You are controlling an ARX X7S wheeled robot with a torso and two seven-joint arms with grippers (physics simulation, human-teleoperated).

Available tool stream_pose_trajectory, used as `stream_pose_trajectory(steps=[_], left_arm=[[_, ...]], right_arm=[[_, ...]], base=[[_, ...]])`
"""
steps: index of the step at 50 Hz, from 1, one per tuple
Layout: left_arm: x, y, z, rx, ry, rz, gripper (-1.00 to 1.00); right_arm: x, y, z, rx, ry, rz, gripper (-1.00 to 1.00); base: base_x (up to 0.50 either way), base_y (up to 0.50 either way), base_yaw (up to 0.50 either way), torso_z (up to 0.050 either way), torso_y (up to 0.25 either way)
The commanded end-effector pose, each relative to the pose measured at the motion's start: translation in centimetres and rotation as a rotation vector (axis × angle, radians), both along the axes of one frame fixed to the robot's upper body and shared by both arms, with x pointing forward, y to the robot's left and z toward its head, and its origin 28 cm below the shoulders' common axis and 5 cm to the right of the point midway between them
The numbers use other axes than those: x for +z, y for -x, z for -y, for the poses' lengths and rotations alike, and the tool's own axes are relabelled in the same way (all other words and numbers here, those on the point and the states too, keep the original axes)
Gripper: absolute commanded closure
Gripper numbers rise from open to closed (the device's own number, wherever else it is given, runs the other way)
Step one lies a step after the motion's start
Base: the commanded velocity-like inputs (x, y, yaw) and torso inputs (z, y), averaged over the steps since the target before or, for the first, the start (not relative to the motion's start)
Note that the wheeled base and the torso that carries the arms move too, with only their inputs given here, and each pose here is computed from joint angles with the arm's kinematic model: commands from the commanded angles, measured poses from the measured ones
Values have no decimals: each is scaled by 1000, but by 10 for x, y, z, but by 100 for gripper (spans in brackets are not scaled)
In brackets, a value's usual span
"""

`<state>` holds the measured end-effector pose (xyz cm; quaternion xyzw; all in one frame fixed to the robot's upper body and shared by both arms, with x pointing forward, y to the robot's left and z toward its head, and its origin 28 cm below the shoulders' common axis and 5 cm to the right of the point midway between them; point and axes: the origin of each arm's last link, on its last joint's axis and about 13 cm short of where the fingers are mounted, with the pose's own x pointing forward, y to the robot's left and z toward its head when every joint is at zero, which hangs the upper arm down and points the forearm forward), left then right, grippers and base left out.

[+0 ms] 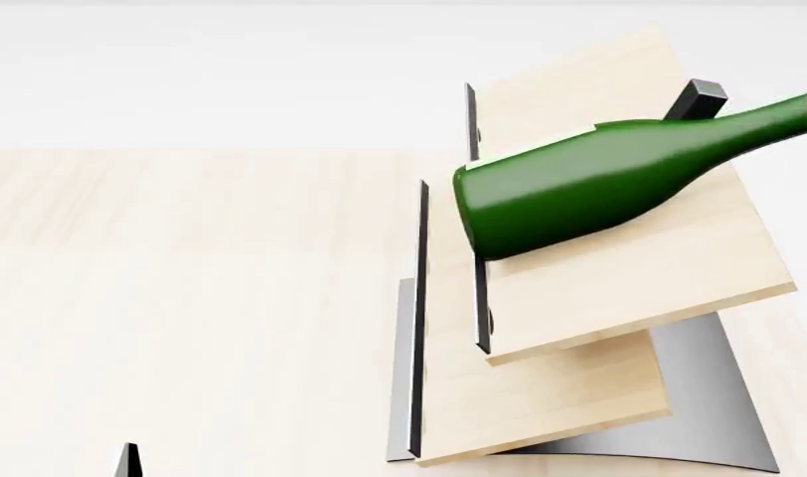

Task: Put the wine bottle on the wine rack.

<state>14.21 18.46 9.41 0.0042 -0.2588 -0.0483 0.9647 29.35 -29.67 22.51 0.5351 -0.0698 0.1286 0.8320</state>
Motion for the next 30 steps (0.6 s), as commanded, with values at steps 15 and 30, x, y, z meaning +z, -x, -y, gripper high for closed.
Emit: stream_pose_trajectory(steps=[15, 30], left_arm=[[-1, 0, 0, 1, -2, 1, -100], [0, 0, 0, 1, -1, 5, -100]], right_arm=[[4, 40, -22, -375, 360, 140, -100], [25, 74, -41, -712, 615, 272, -100]], base=[[0, 0, 0, 0, 0], [0, 0, 0, 0, 0]])
